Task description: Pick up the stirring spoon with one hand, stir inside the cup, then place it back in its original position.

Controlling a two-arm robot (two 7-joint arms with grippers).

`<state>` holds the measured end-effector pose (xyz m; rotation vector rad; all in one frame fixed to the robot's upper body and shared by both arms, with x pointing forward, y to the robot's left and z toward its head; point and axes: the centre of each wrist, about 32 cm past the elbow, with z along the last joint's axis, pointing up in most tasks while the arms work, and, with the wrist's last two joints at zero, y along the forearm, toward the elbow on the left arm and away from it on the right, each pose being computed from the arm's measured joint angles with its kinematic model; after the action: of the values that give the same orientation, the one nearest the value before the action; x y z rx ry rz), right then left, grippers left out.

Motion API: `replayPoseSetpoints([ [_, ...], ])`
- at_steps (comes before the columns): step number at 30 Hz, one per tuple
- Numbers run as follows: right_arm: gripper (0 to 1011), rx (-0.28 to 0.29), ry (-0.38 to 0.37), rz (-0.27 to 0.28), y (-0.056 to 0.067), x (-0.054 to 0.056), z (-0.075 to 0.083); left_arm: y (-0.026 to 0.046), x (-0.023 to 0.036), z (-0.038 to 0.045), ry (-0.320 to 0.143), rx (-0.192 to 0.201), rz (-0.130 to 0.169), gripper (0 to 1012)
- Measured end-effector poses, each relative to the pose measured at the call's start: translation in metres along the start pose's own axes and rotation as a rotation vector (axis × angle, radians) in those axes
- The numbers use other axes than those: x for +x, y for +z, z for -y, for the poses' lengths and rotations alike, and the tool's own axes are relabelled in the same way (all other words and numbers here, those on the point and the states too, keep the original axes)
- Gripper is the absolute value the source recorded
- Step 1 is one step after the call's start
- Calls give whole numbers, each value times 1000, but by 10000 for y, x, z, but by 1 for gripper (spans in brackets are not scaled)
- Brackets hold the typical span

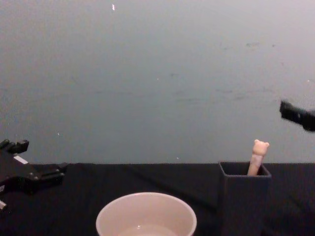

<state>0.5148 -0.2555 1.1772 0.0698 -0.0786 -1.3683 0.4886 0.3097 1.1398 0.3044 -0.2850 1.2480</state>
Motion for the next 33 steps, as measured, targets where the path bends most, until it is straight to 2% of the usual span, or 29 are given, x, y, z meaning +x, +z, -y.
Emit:
replayPoseSetpoints([
  [3, 1002, -63, -51, 31, -152, -23, 29, 0, 0, 0, 0, 0, 0, 1001],
  [5, 1003, -89, -62, 34, -210, -33, 48, 0, 0, 0, 0, 0, 0, 1001],
  [13, 1003, -205, -83, 5, -422, -90, 134, 0, 0, 0, 0, 0, 0, 1001],
  [33, 1003, -198, -80, 6, -409, -85, 131, 0, 0, 0, 0, 0, 0, 1001],
])
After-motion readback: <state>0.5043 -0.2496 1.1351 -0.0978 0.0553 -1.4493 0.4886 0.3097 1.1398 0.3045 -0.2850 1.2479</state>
